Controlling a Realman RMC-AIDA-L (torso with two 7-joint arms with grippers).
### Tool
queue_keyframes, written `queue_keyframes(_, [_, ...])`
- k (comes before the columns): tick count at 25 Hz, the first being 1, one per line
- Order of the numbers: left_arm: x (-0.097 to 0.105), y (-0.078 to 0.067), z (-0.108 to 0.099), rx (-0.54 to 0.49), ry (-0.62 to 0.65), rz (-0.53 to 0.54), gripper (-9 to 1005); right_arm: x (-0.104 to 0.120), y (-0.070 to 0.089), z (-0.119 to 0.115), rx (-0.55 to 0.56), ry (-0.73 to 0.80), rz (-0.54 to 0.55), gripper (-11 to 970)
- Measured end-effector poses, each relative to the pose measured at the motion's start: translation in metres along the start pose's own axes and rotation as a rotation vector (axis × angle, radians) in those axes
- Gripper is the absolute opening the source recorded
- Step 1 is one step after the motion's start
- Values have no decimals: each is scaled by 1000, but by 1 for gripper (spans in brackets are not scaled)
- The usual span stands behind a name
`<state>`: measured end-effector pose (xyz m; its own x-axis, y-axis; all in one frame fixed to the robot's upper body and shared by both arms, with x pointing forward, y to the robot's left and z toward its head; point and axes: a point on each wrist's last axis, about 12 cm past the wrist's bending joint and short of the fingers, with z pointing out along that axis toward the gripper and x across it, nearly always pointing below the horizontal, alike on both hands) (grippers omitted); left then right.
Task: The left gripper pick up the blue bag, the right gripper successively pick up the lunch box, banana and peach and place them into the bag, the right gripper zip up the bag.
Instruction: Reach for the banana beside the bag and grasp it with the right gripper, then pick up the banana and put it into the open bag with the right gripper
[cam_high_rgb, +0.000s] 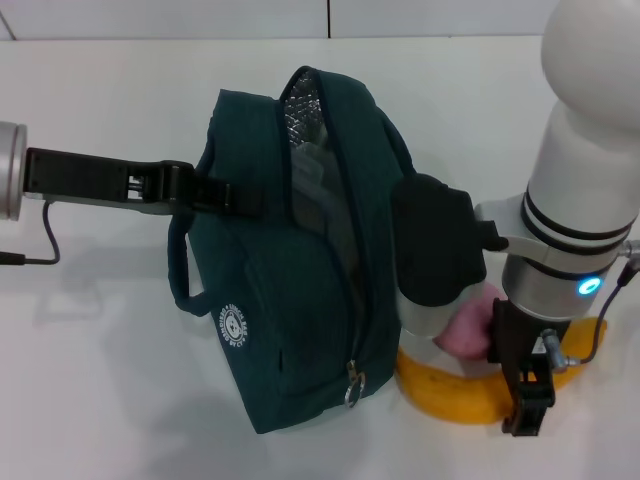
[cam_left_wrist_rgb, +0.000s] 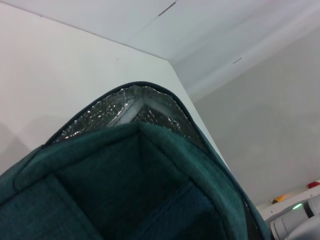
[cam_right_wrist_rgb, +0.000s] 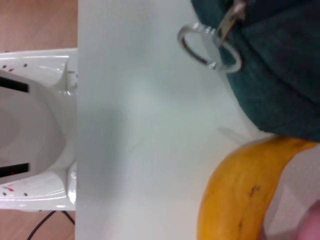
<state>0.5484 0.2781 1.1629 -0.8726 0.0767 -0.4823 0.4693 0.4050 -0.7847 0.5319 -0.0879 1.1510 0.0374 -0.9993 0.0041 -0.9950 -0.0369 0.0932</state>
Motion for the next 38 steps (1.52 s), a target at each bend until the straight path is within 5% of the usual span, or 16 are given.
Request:
queue_keyframes(6, [-1,0,0,1,0,3,38,-1,0,-2,2,2,-4,782])
queue_keyframes(12, [-2,-1,1,0,0,7,38,-1,3,-5,-21,22,-12,550])
queue_keyframes(20, [-1,-1,0,6,-11,9,38,7,-1,-30,-71,-30,41,429])
queue_keyframes(27, [-1,-2,-1,18,-20,19,38,48,-14,-60,-162,-140,176,435])
queue_keyframes(38, [0,-2,2,26,-22,26,38,116,-32,-76,-171,-337,375,444])
